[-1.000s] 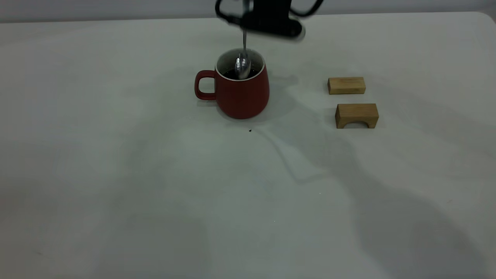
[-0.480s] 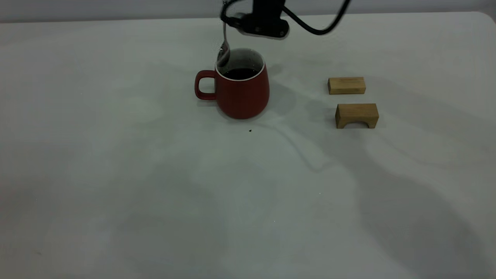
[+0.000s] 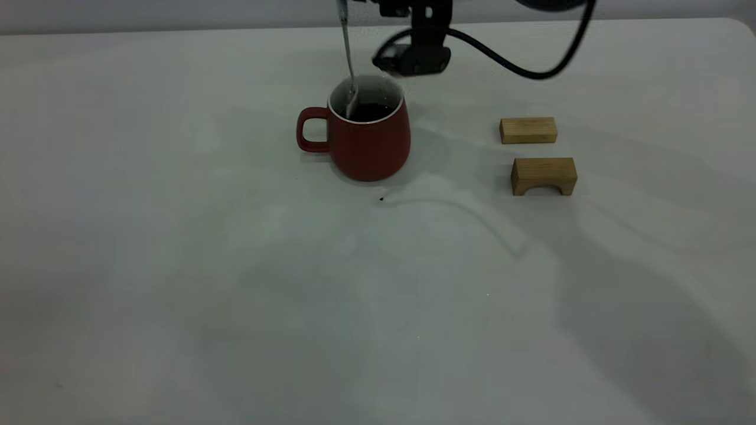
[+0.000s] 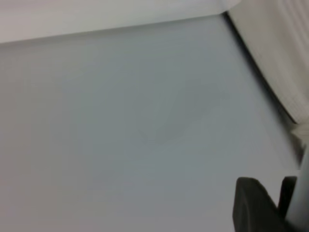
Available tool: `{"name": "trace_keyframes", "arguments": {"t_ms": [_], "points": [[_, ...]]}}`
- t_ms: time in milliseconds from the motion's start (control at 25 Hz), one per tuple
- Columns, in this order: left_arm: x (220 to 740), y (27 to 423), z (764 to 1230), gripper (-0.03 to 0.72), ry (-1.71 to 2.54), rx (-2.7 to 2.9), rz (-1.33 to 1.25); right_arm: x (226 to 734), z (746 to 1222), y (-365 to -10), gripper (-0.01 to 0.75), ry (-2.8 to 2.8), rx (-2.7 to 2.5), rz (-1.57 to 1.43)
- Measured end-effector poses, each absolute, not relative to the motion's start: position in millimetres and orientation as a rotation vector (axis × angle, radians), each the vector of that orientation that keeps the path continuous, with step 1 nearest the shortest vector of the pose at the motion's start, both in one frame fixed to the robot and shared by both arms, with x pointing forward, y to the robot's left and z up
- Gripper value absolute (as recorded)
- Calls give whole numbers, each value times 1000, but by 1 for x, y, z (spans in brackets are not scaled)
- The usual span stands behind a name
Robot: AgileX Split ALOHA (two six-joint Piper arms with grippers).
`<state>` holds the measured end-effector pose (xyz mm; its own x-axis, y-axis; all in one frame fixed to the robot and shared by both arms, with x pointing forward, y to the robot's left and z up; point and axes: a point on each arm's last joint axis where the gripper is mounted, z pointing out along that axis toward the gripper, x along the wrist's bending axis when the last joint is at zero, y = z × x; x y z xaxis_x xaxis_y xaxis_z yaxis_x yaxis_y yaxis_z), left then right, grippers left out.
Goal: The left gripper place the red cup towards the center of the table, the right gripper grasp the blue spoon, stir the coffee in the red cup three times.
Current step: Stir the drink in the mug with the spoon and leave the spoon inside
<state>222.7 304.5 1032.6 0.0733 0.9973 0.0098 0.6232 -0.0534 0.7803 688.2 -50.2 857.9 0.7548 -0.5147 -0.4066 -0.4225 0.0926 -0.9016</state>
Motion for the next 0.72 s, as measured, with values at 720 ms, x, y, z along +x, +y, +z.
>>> {"name": "trace_keyframes", "arguments": {"t_ms": [720], "points": [[223, 305, 1033, 558, 1614, 1745, 785, 688, 841, -76, 126, 569, -1567, 1]]}}
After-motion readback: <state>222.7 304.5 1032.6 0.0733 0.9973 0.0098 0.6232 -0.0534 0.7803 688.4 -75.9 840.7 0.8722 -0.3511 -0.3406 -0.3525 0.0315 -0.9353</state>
